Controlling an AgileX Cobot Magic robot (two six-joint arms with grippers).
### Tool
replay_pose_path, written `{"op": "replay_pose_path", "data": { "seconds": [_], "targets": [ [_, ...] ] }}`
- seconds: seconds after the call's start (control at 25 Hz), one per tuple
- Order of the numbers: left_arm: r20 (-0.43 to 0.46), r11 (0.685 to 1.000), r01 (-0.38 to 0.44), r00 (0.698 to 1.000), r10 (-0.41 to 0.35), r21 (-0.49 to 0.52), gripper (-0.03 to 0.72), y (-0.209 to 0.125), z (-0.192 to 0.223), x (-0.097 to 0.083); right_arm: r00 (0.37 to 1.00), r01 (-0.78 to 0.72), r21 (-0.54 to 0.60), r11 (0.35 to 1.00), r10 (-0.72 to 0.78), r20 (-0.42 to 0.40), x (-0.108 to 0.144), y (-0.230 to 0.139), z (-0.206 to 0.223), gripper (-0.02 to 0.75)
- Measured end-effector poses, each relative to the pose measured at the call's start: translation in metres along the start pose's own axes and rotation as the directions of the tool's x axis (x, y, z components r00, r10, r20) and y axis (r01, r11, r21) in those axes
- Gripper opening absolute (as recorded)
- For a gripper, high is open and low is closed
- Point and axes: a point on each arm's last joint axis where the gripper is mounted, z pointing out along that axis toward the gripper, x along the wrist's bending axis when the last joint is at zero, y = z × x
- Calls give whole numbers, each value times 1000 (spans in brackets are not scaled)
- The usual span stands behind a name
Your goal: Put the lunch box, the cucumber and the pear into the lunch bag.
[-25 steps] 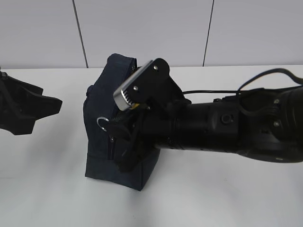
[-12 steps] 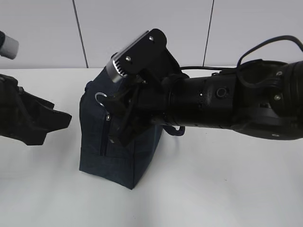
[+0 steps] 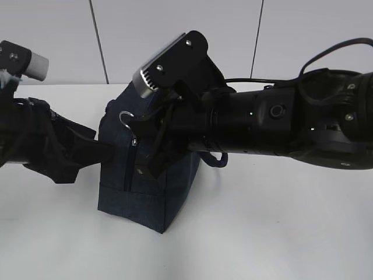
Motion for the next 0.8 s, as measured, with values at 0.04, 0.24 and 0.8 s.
{"op": "replay_pose_path", "data": {
  "seconds": [0.04, 0.24, 0.8],
  "targets": [
    [16, 1000, -1, 1000, 1, 3, 340, -1, 3, 0, 1000, 2, 2, 1000, -2, 0, 0, 0, 0, 0],
    [31, 999, 31, 999, -32, 26, 197, -8, 17, 5, 1000, -4, 2, 1000, 4, 0, 0, 0, 0, 0],
    [54, 999, 46, 997, -46, 7, 11, -8, 20, 5, 999, 8, -7, 1000, -7, 52, -9, 18, 1, 0]
  ]
}}
